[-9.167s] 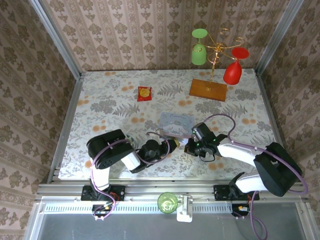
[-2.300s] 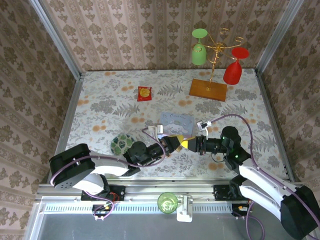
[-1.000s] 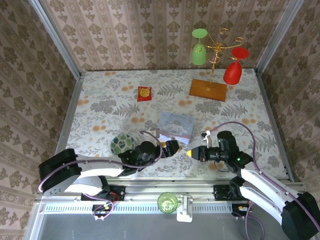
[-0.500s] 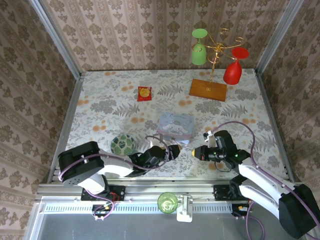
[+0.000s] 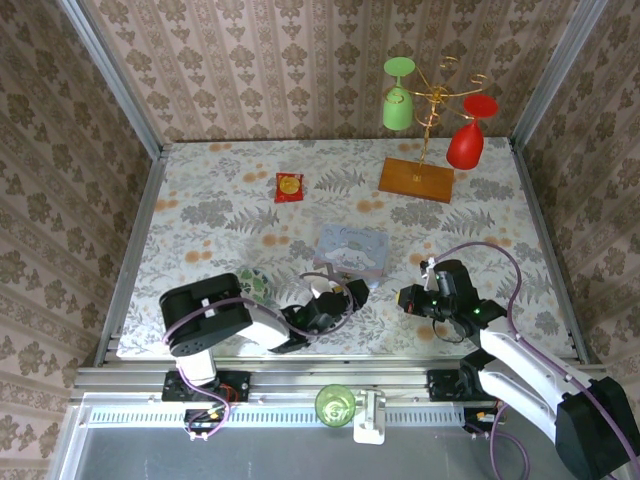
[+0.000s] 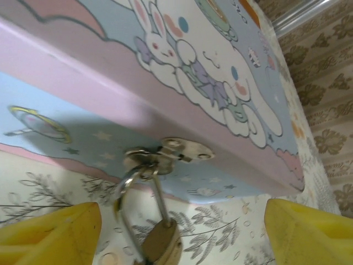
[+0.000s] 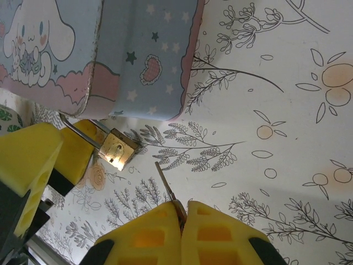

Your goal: Unlock a padlock with a key

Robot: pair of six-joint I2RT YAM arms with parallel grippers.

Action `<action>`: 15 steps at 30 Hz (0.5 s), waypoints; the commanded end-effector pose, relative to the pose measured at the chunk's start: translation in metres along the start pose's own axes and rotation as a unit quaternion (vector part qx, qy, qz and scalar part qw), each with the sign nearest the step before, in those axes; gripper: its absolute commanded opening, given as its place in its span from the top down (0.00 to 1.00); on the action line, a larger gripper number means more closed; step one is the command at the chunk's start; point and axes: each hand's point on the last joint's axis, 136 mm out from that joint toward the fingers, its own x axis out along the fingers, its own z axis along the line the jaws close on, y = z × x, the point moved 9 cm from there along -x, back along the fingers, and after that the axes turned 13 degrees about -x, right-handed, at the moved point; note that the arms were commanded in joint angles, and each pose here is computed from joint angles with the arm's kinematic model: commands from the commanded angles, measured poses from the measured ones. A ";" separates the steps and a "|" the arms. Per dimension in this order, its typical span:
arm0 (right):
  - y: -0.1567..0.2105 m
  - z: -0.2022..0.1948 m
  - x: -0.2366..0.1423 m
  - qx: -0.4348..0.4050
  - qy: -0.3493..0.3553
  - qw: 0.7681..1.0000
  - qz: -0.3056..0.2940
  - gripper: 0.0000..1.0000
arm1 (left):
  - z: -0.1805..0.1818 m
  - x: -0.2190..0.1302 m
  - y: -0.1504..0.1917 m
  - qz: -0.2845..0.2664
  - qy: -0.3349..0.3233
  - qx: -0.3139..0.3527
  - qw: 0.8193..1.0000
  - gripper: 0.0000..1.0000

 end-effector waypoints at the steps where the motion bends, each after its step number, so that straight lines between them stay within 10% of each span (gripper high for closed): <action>1: -0.003 0.000 -0.003 0.011 0.004 1.000 -0.014 1.00 | 0.041 0.004 0.021 0.031 -0.069 -0.035 0.996 0.26; 15: 0.009 -0.004 0.000 0.023 -0.013 1.000 -0.016 1.00 | 0.049 0.009 0.028 0.042 -0.099 -0.011 0.994 0.79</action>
